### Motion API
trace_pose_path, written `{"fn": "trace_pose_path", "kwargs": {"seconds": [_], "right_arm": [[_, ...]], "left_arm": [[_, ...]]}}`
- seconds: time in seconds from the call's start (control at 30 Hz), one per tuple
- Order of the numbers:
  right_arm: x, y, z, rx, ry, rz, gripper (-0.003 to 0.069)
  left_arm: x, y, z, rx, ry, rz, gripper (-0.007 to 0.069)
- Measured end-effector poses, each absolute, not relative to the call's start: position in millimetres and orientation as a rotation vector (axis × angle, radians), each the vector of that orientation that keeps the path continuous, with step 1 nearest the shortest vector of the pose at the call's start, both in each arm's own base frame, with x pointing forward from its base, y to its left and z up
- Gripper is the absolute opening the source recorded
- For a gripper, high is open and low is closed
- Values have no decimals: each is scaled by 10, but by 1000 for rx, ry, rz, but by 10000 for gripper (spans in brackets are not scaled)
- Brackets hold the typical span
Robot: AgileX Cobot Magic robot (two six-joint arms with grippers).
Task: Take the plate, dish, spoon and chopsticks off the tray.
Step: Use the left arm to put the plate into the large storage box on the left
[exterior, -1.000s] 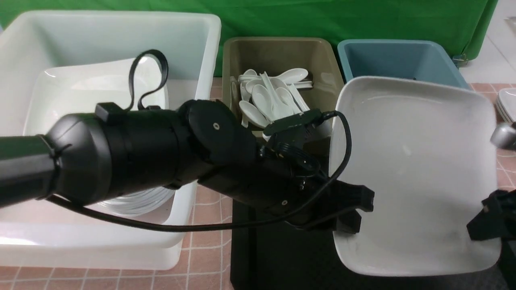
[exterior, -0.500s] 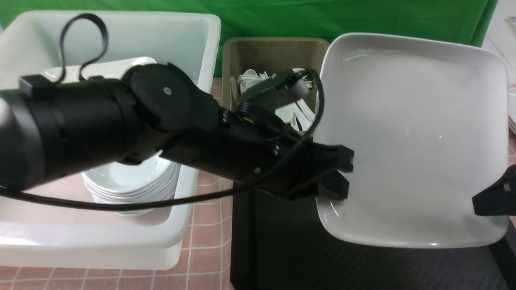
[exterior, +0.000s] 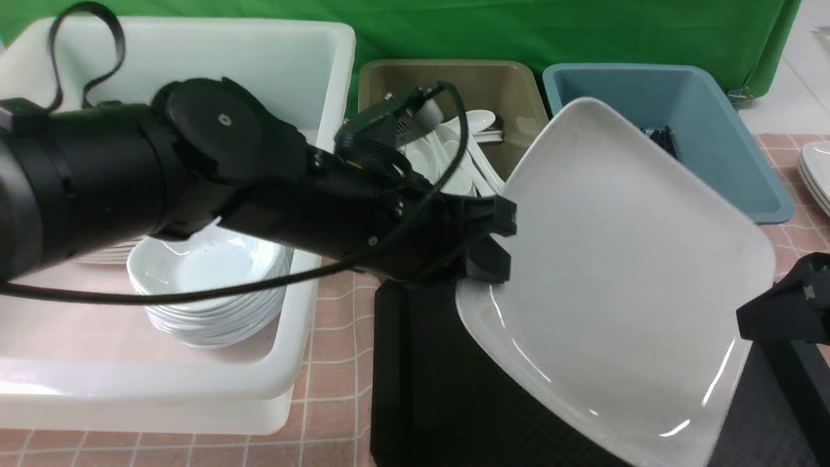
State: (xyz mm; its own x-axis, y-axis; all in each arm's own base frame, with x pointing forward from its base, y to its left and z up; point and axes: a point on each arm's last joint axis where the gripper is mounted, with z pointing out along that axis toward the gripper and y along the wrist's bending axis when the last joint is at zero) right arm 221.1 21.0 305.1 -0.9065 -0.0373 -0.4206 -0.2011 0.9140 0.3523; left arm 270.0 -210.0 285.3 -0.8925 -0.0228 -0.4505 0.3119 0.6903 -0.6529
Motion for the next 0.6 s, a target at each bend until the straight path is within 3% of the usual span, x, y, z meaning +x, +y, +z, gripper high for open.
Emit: {"fn": "trace_pose_path", "kwargs": {"seconds": [0.13,0.43,0.6], "right_arm": [[2221,207,3054,-170,2653,544,549],[2231,203,3057,-190,2639,531,540],[2232,203,3057,-194,2637,529,539]], "left_arm": [[2805,-1857,3075,177,2419,-1066,18],[2981,-1342,3531,51,2279,-1038,18],[3154,-658,3829,-99,2210,-966,18]]}}
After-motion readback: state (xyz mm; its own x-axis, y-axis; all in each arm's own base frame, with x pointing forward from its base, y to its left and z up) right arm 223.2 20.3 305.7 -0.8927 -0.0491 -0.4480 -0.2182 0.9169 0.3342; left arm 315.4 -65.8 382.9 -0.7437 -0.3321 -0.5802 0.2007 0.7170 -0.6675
